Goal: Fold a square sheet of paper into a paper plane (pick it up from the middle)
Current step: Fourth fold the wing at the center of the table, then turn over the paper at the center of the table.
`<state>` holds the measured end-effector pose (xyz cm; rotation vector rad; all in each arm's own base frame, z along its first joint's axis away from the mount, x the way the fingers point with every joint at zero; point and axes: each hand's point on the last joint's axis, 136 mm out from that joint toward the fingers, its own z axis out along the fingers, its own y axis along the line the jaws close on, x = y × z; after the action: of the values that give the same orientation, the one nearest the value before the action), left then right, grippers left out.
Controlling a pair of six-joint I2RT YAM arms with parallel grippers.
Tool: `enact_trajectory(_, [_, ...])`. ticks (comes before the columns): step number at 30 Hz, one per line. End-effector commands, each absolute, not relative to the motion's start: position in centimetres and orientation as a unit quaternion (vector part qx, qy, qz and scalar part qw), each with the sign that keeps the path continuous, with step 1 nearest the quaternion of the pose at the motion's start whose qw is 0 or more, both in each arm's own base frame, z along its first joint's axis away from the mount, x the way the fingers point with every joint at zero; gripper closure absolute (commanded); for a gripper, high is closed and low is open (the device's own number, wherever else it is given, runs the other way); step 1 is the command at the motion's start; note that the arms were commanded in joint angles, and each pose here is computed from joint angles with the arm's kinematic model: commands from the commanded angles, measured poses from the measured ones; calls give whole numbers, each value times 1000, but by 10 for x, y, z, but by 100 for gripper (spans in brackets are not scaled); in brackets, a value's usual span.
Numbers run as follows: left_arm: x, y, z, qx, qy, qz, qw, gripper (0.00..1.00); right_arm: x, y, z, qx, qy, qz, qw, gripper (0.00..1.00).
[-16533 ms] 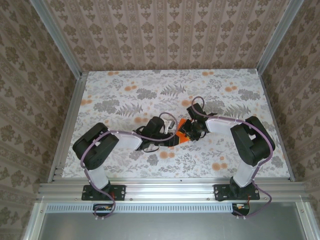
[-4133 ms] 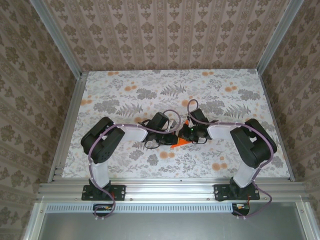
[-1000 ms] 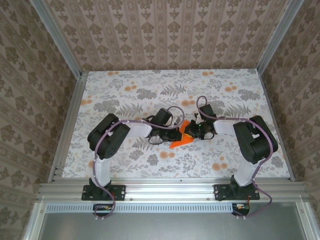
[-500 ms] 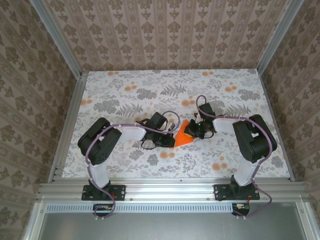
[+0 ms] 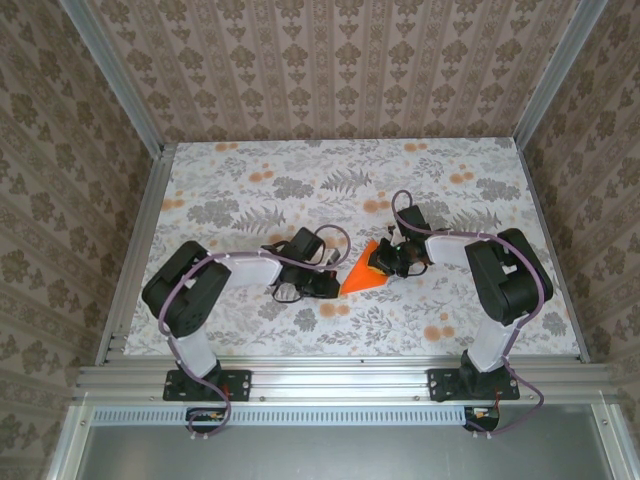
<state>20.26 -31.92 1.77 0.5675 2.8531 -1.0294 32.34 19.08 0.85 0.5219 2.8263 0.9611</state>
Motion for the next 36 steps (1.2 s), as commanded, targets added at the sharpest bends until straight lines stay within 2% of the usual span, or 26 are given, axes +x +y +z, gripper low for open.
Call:
enact_trajectory(1, [181, -271, -11, 161, 956, -246, -22, 99, 296, 152, -42, 216, 956, 198, 17, 89])
enact_trajectory(4, [192, -282, 13, 162, 946, -280, 3, 98, 299, 156, -36, 209, 955, 211, 23, 88])
enact_trajectory(6, [203, -292, 34, 163, 937, -307, 30, 94, 308, 166, -20, 192, 950, 244, 40, 85])
enact_trajectory(12, [234, -314, 79, 156, 915, -358, 100, 78, 344, 196, 73, 128, 919, 349, 133, 67])
enact_trajectory(16, [248, -317, 83, 147, 917, -349, 126, 69, 342, 184, 106, 124, 916, 336, 180, 54])
enact_trajectory(20, [257, -319, 83, 145, 918, -337, 148, 60, 330, 151, 100, 174, 924, 272, 205, 45])
enact_trajectory(25, [264, -321, 79, 137, 922, -325, 157, 51, 329, 140, 88, 220, 917, 264, 202, 40])
enact_trajectory(32, [279, -310, 79, 118, 931, -289, 189, 31, 340, 161, 59, 242, 909, 300, 161, 43])
enact_trajectory(36, [283, -303, 83, 112, 933, -276, 205, 25, 344, 171, 48, 237, 913, 301, 142, 46])
